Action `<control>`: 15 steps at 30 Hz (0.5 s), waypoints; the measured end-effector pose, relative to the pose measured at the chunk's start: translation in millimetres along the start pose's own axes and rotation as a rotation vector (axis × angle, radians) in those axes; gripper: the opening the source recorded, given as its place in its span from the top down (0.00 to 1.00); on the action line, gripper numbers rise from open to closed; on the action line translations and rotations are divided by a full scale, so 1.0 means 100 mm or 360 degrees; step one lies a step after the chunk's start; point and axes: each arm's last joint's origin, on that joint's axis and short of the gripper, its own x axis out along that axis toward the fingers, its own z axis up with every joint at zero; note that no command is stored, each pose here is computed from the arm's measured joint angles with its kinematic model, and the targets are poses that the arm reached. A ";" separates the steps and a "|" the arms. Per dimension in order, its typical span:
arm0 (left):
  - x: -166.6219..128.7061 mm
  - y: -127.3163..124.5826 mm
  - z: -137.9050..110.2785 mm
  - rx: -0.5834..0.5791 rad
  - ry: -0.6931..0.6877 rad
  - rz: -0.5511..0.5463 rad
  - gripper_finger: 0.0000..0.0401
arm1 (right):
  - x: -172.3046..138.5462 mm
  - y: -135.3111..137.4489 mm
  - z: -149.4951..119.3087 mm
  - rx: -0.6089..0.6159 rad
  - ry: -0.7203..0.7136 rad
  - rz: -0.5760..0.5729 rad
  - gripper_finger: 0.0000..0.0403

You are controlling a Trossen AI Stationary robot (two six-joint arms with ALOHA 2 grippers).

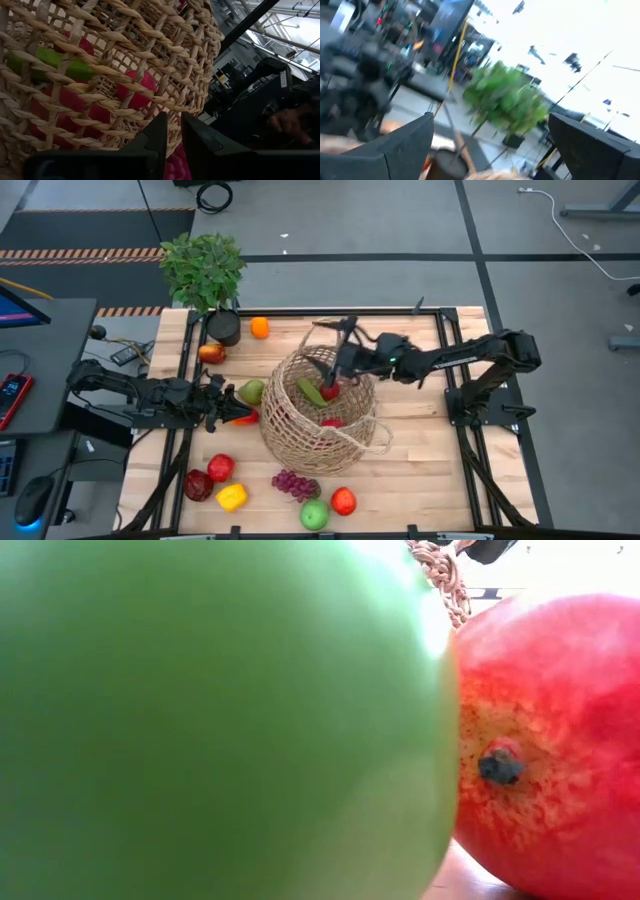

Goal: Build produce basket
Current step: Put the mango into the basket

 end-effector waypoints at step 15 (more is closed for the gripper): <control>0.00 0.00 0.00 0.0000 0.0001 0.0000 0.84 | -0.64 -0.97 0.37 0.0451 0.0303 -0.0369 0.02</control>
